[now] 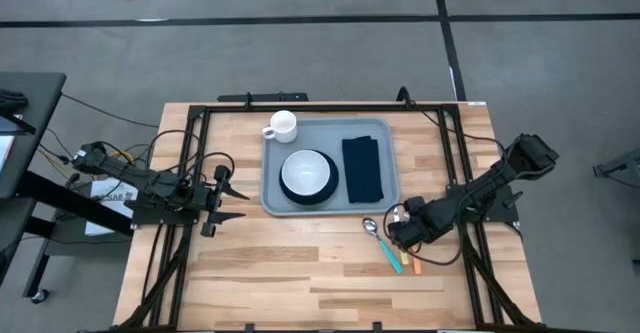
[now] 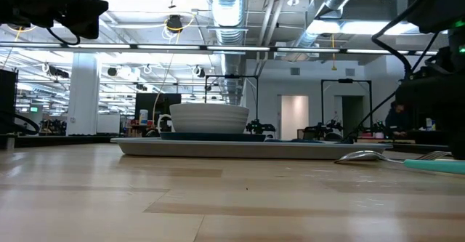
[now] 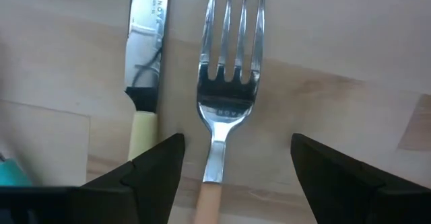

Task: Set up tray
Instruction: Put the orange fork on the blue napkin

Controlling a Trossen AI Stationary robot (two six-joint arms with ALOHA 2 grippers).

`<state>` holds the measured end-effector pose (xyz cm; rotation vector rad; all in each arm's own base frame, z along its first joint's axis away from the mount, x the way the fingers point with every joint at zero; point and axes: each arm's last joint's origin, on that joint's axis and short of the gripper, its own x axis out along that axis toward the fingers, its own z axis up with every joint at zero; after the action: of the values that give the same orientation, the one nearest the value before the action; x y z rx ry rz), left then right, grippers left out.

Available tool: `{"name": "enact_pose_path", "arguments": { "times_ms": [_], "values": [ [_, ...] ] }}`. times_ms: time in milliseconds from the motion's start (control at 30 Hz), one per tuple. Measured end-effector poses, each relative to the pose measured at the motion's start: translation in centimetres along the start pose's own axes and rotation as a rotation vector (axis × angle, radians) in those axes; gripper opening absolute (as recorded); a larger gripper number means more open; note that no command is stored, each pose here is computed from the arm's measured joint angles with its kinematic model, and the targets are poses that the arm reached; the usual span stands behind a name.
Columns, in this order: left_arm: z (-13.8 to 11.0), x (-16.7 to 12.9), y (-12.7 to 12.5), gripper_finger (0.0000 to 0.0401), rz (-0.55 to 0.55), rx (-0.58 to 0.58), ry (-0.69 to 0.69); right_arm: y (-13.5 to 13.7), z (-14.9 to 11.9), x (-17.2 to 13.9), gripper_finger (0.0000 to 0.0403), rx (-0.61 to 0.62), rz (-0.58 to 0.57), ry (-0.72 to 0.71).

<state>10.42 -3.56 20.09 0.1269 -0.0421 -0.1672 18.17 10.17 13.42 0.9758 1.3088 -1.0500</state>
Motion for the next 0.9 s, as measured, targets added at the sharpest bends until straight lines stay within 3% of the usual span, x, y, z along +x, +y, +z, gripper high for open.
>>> {"name": "enact_pose_path", "arguments": {
  "times_ms": [300,433,767,900],
  "values": [
    [0.00,0.00,0.00,0.0187,0.000,-0.001,0.000,0.02,-0.01,0.08,0.0255,0.008,0.008,0.002],
    [0.00,0.00,0.00,0.0187,0.000,-0.001,0.000,0.13,-0.03,0.09,0.0206,0.012,0.019,0.004],
    [0.00,0.00,0.00,0.0187,0.000,-0.002,0.000,0.52,-0.11,0.08,0.0024,0.014,0.058,0.010],
    [-0.01,0.00,0.00,0.0187,0.000,-0.002,0.001,0.55,-0.11,0.10,0.0021,0.016,0.062,0.012]
  ]
}}
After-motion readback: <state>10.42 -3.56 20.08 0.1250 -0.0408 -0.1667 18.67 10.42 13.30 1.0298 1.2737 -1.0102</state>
